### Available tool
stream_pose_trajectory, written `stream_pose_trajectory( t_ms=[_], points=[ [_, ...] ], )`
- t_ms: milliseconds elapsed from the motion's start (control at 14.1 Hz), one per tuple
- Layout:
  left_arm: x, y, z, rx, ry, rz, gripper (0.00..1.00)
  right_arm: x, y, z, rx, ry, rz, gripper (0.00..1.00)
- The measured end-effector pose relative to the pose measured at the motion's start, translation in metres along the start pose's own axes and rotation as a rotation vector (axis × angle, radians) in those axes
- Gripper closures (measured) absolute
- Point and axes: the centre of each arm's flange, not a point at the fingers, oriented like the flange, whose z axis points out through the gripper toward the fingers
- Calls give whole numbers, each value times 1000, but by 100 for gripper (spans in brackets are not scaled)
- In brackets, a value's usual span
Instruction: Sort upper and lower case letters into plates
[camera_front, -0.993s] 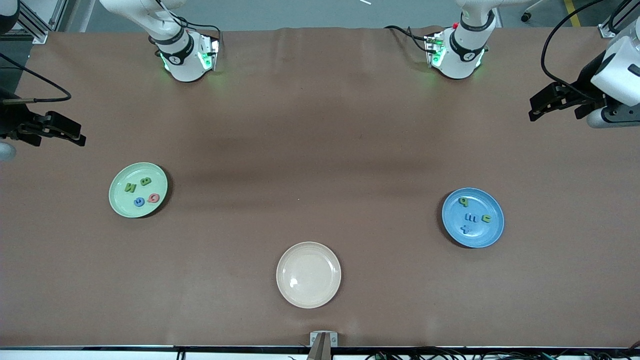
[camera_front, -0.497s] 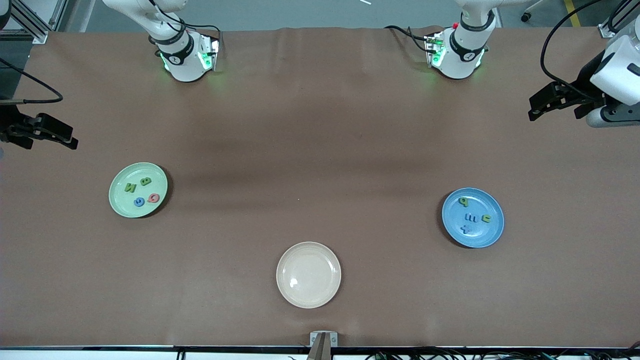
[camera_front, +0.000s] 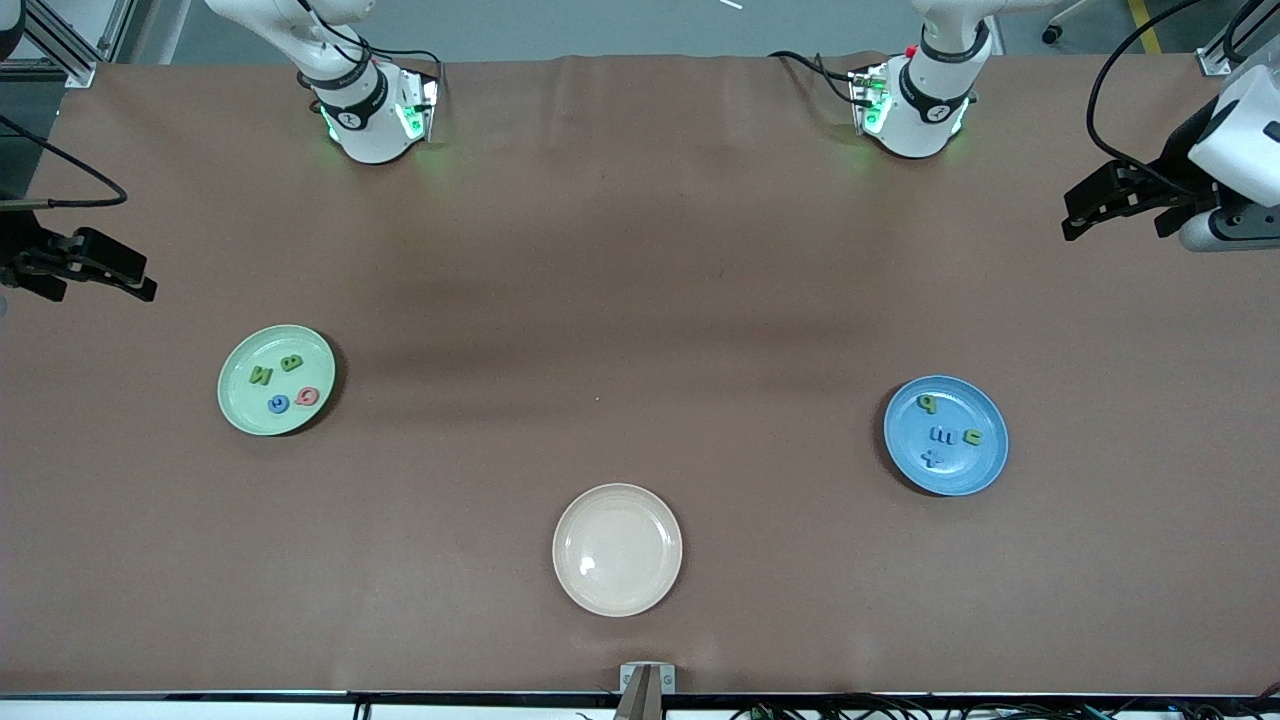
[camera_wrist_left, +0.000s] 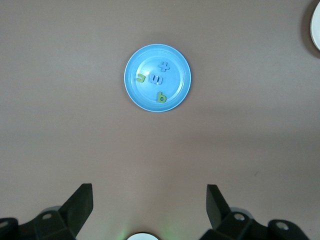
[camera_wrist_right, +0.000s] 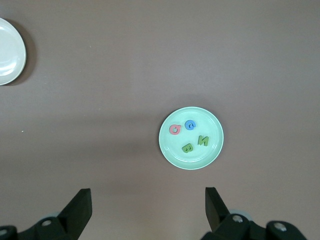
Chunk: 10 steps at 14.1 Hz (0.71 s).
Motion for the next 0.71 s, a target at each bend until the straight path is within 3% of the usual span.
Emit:
stream_pose_trajectory(
  t_ms=[284,710],
  points=[
    [0,-3,-1,5,4,-5,0,-1,-5,-19,1,41,-10,0],
    [1,-6,-7,3,16,-10,0,-1,0,-22,0,47,-1,0]
  ],
)
